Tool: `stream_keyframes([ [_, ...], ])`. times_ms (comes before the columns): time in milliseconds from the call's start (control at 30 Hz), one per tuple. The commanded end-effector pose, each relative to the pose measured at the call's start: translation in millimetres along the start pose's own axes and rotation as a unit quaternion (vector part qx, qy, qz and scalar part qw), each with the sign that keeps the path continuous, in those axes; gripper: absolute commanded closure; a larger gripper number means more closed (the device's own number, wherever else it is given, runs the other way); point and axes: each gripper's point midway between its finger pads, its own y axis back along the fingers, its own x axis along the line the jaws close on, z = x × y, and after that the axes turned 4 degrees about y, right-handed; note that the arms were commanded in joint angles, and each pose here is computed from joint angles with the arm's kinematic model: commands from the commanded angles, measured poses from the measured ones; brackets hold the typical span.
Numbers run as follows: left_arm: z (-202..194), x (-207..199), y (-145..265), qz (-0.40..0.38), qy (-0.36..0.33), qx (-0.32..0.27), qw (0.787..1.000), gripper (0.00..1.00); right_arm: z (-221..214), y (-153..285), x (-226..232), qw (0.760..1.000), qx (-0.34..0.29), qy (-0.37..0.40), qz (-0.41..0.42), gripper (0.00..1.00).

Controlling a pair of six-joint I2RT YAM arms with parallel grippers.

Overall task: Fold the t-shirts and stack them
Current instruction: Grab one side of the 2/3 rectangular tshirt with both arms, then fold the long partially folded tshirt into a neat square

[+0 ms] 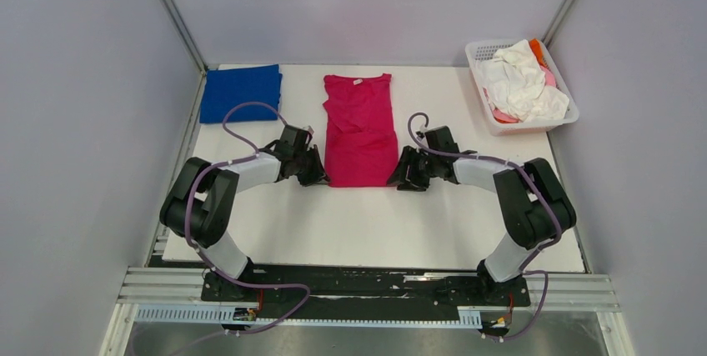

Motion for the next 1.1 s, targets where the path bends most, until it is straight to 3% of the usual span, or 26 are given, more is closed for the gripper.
stream_keyframes([
  [0,-22.9,32.2,-6.1,0.057,0.000,0.029,0.998,1.00,5.2,-14.4,-22.1,0.999,-0.014,-0.004,-0.050,0.52],
  [100,-24.9,33.8,-5.8,0.057,-0.003,0.029,0.998,1.00,8.0,-19.2,-25.5,0.998,-0.016,0.001,-0.061,0.60],
  [233,-29.1,29.8,-2.1,0.048,-0.008,0.031,0.998,1.00,-5.0,-21.2,-25.1,0.998,0.006,0.009,-0.058,0.97],
  [267,-32.9,27.5,1.3,0.043,-0.011,0.032,0.998,1.00,-10.9,-19.2,-22.7,0.998,0.015,0.015,-0.052,1.00],
  [633,-88.5,4.9,84.0,-0.012,-0.059,0.024,0.998,1.00,-89.9,48.5,19.8,0.986,0.081,0.145,-0.020,1.00],
  [867,-88.2,-37.9,136.6,-0.130,-0.071,-0.024,0.989,1.00,-67.6,82.2,71.8,0.977,0.014,0.203,0.064,1.00],
  [1067,-42.4,-55.9,138.2,-0.104,-0.085,-0.087,0.987,1.00,-27.3,94.8,104.8,0.970,-0.038,0.223,0.087,1.00],
])
